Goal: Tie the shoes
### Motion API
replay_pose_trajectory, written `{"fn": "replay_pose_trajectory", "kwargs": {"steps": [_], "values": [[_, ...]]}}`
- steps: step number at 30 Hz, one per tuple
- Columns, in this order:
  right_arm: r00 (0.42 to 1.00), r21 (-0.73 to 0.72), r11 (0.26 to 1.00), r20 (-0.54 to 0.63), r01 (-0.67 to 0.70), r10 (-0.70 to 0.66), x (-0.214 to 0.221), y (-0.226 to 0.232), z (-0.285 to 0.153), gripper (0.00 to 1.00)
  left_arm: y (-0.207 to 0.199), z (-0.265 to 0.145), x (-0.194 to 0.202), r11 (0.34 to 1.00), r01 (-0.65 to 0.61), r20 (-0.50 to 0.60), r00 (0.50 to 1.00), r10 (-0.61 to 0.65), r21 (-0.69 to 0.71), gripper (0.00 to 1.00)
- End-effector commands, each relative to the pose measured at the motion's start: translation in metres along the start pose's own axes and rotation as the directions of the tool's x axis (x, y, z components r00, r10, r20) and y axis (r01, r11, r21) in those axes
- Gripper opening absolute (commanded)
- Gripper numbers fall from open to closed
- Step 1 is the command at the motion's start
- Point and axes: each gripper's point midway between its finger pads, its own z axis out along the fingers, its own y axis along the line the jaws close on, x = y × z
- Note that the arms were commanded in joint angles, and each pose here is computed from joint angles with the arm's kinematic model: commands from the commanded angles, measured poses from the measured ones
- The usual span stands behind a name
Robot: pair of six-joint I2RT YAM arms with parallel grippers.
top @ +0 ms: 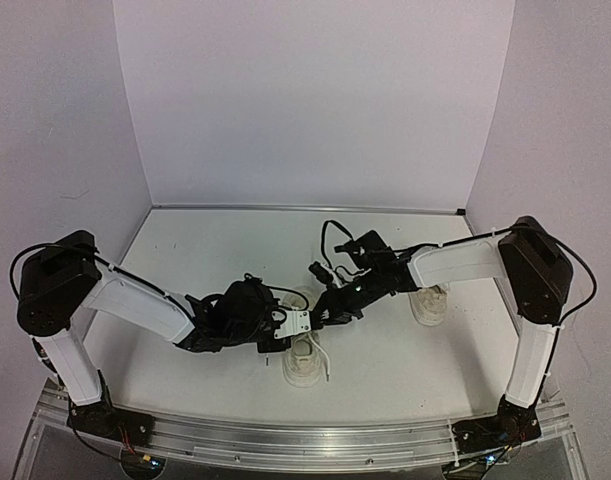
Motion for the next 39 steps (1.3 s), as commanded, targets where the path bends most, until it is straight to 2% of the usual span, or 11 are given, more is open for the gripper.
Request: {"fn": "replay_pose_trajectory", "kwargs": {"steps": [1,30,32,35,39], "values": [[0.999,-0.051,0.998,0.011,0.038,-0.037,-0.01,0.015,-0.001,0.09,0.002,0.005,-0.008,1.0,-0.016,0.0,1.0,0.016,0.0,0.0],[1.0,-0.053,0.999,-0.011,-0.002,0.002,-0.008,0.011,0.009,0.14,0.011,0.004,-0.024,1.0,-0.01,0.036,0.999,0.011,-0.028,0.0],[1.0,-0.056,0.998,-0.01,-0.001,0.001,-0.008,0.012,0.009,0.12,0.013,0.003,-0.026,0.999,-0.007,0.041,0.999,0.009,-0.032,0.0],[1.0,-0.054,0.999,-0.001,0.006,-0.006,-0.011,0.014,0.006,0.0,0.013,0.004,-0.026,0.999,-0.008,0.041,0.999,0.009,-0.031,0.0],[1.0,-0.056,0.998,0.013,0.02,-0.02,-0.014,0.02,0.001,0.0,0.013,0.002,-0.024,0.999,-0.01,0.032,0.999,0.011,-0.033,0.0]]}}
